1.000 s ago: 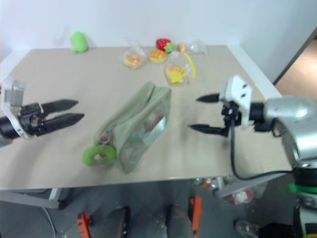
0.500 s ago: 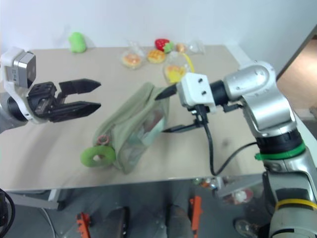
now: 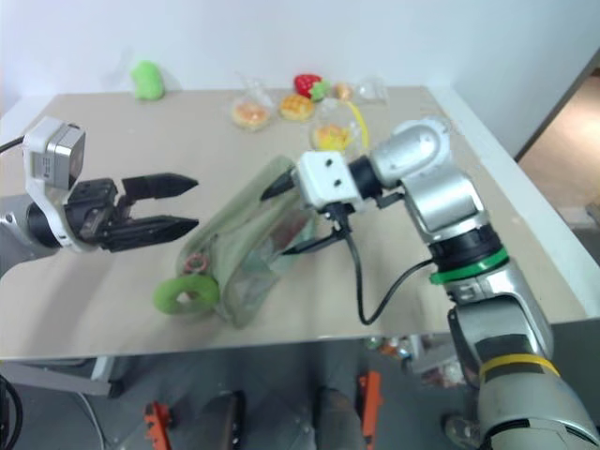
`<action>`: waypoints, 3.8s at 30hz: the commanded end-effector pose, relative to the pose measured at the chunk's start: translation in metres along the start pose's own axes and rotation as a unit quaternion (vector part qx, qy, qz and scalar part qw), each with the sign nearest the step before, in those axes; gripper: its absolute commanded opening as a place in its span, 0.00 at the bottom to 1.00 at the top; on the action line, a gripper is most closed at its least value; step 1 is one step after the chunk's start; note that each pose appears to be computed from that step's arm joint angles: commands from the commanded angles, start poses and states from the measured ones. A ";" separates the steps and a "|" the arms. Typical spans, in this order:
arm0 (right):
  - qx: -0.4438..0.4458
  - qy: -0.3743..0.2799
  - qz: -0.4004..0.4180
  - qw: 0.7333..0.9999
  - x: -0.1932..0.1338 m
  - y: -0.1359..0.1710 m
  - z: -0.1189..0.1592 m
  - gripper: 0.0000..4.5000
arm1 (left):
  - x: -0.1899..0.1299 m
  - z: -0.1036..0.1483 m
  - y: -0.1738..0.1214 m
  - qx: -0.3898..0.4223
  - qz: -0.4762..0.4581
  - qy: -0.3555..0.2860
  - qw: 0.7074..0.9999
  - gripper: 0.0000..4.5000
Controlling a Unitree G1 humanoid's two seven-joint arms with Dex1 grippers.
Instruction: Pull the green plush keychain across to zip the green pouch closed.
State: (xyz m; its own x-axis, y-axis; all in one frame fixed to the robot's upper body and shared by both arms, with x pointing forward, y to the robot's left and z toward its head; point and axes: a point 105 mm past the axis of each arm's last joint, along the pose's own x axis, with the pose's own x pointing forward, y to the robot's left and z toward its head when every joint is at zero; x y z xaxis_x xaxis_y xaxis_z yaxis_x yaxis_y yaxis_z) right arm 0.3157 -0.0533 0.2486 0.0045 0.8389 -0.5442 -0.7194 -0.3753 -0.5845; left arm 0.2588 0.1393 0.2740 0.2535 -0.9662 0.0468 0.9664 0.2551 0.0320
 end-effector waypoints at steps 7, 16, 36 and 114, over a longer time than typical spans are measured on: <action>-0.023 0.007 -0.011 1.000 0.000 -0.008 -0.004 0.58 | 0.000 0.011 -0.004 0.056 0.003 0.018 0.998 1.00; -0.030 0.040 -0.035 0.998 -0.004 -0.019 -0.017 0.06 | -0.014 0.016 0.013 0.035 0.042 -0.024 0.998 1.00; 0.014 0.154 -0.093 0.984 -0.035 -0.081 0.009 0.06 | -0.018 0.019 0.015 0.024 0.075 -0.092 0.993 1.00; 0.269 -0.004 -0.257 0.928 -0.063 -0.027 -0.075 0.47 | -0.042 0.012 0.033 0.011 0.121 -0.048 0.991 1.00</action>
State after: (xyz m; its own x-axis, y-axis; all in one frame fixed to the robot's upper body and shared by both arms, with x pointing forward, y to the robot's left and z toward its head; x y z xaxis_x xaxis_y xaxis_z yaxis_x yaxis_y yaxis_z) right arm 0.3866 -0.1299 0.2344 0.4318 0.8513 -0.2980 -0.8873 0.3416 -0.3099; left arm 0.2869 0.1873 0.2729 0.4749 -0.8704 0.1300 0.8790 0.4764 -0.0214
